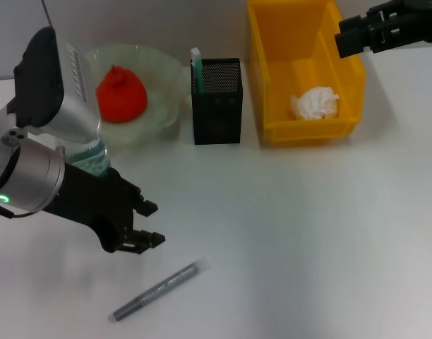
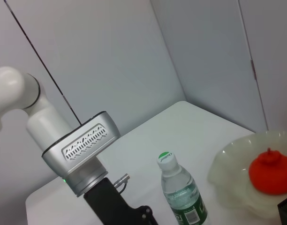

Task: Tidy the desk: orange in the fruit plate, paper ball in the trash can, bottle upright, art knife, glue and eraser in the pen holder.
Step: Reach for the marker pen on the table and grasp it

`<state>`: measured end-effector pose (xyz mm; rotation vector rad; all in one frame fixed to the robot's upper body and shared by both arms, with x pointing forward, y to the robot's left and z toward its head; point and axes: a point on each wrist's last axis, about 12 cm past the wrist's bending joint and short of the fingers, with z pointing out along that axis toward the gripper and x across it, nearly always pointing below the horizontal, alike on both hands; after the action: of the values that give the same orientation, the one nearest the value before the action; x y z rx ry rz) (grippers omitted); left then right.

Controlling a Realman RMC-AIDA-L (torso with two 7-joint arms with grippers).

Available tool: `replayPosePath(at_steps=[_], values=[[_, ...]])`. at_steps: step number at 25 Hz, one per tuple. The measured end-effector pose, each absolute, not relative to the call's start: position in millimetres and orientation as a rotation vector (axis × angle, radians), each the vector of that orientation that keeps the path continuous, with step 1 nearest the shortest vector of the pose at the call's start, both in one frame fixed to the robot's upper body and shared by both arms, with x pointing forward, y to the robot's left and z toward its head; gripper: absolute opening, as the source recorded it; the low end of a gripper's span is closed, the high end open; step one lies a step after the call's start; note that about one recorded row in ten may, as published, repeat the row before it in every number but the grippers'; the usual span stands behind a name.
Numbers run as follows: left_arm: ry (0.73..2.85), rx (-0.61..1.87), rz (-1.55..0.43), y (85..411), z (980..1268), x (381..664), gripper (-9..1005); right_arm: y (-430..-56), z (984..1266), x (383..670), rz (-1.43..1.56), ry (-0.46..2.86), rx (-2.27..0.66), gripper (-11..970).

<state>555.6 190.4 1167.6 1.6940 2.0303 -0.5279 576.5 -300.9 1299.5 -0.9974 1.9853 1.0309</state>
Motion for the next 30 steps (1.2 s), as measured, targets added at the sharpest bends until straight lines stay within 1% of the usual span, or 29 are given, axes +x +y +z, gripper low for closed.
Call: replayPosePath(at_steps=[5, 11, 16, 22, 30], values=[[2.039, 1.713, -0.545, 190, 1167, 553, 451, -300, 1300, 577, 1.027, 1.978, -1.006, 496], [2.085, 1.726, -0.568, 184, 1159, 547, 451, -300, 1300, 577, 1.027, 1.975, -1.009, 495], [2.146, 1.738, -0.538, 176, 1153, 544, 451, -298, 1298, 577, 1.034, 1.976, -1.008, 494], [2.156, 1.729, -0.531, 171, 1148, 543, 451, -298, 1297, 576, 1.034, 1.969, -1.013, 493], [2.222, 1.691, -0.54, 166, 1131, 542, 450, -297, 1296, 576, 1.034, 1.971, -1.016, 491]])
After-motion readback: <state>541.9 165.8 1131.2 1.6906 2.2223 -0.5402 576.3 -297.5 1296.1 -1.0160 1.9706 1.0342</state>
